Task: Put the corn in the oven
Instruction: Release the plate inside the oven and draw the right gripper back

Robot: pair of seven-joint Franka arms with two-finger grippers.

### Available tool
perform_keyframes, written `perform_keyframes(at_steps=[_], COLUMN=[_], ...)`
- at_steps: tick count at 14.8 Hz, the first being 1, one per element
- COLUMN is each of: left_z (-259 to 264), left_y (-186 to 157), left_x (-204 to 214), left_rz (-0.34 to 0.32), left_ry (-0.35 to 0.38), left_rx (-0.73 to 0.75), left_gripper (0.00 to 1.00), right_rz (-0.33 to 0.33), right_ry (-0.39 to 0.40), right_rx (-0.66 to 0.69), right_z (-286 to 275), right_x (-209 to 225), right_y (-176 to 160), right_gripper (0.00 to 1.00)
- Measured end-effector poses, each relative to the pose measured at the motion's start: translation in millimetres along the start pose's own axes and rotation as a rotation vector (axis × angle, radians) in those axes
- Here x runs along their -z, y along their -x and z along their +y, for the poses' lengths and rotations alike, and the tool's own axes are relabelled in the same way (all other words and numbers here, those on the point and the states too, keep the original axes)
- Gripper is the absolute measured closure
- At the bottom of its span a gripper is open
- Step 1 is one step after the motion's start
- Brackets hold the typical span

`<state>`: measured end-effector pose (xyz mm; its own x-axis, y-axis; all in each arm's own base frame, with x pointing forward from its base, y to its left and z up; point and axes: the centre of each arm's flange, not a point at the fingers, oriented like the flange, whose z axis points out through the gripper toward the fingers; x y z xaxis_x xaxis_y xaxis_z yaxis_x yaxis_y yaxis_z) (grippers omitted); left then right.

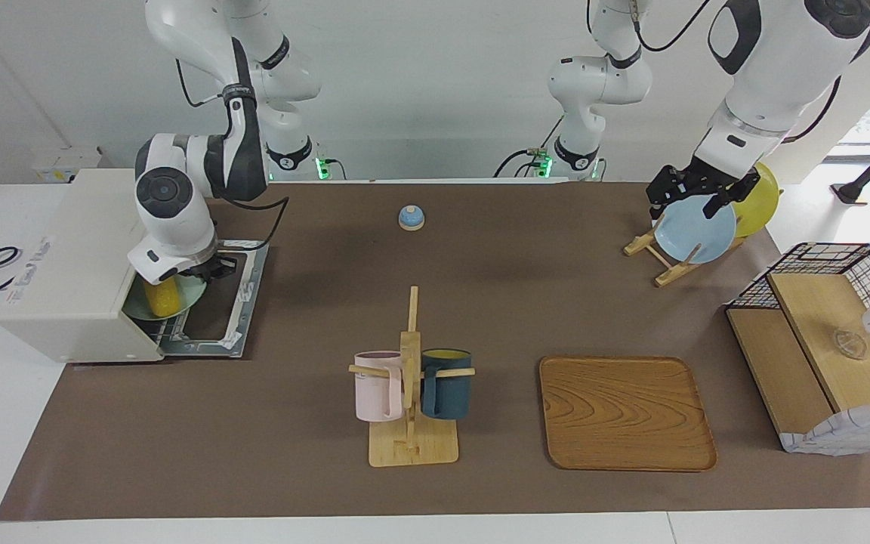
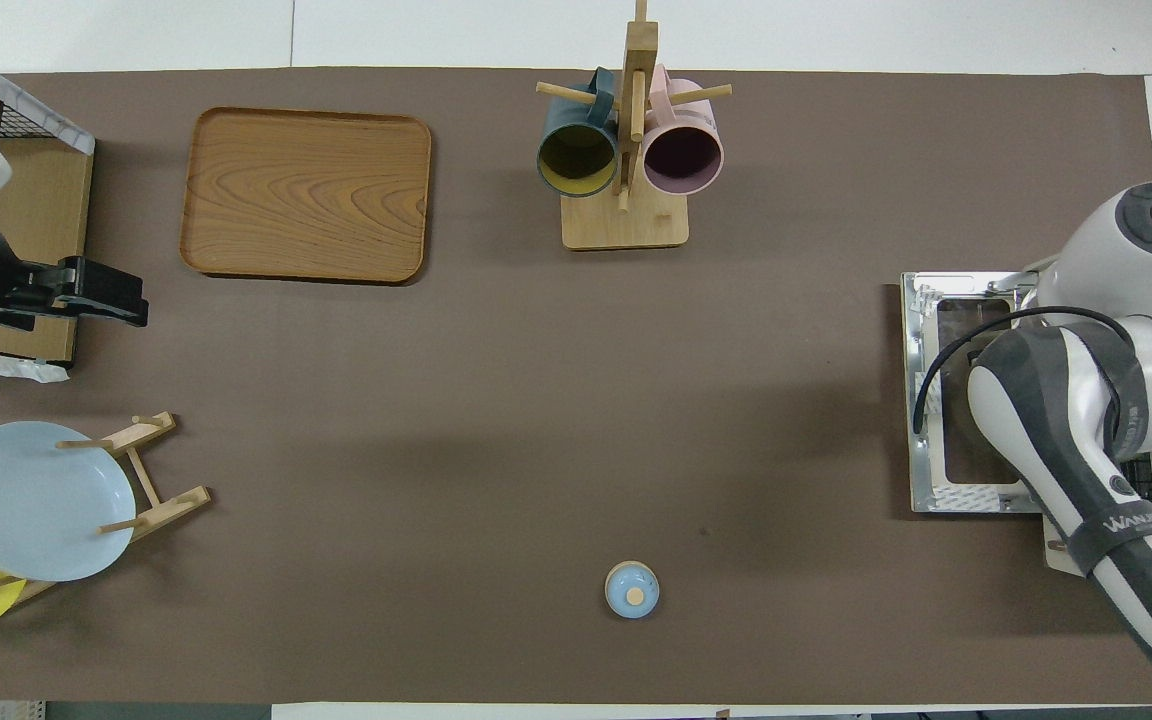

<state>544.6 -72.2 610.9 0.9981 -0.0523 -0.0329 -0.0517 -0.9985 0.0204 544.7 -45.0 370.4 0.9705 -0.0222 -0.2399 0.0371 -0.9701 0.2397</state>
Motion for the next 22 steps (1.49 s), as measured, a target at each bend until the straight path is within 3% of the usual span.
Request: perform_keyframes(at_steps=[1, 4, 6, 11, 15, 19, 22], left_z=[0, 0, 0, 0, 0, 0, 0], left_y=[0, 1, 1, 1, 1, 1, 1], left_x=[1, 1, 1, 1, 1, 1, 1], left_rz=[0.001, 0.002, 0.002, 0.002, 0.002, 0.002, 0.002], left_ry=[0.0, 0.0, 0.0, 0.0, 0.0, 0.0, 0.0], left_rx=[0.0, 0.0, 0.0, 0.0, 0.0, 0.0, 0.0], left_gripper=[0.0, 0.0, 0.0, 0.0, 0.0, 0.0, 0.0], right_rz=[-0.003, -0.009, -0.003, 0.039, 0.063, 0.099, 0.138], right_ry=[0.0, 0.0, -0.006, -0.014, -0.112, -0.155, -0.174], right_rx=[0.002, 0.009, 0.01, -0.012, -0.098, -0.109, -0.106], right_z=[-1, -5, -9, -54, -105, -113, -124], right_x=[-1, -4, -3, 16, 28, 18, -22], right_y=[1, 2, 1, -1, 1, -1, -2], right_gripper=[0.92, 0.6, 0.57, 0.59, 0.99, 0.99, 0.99])
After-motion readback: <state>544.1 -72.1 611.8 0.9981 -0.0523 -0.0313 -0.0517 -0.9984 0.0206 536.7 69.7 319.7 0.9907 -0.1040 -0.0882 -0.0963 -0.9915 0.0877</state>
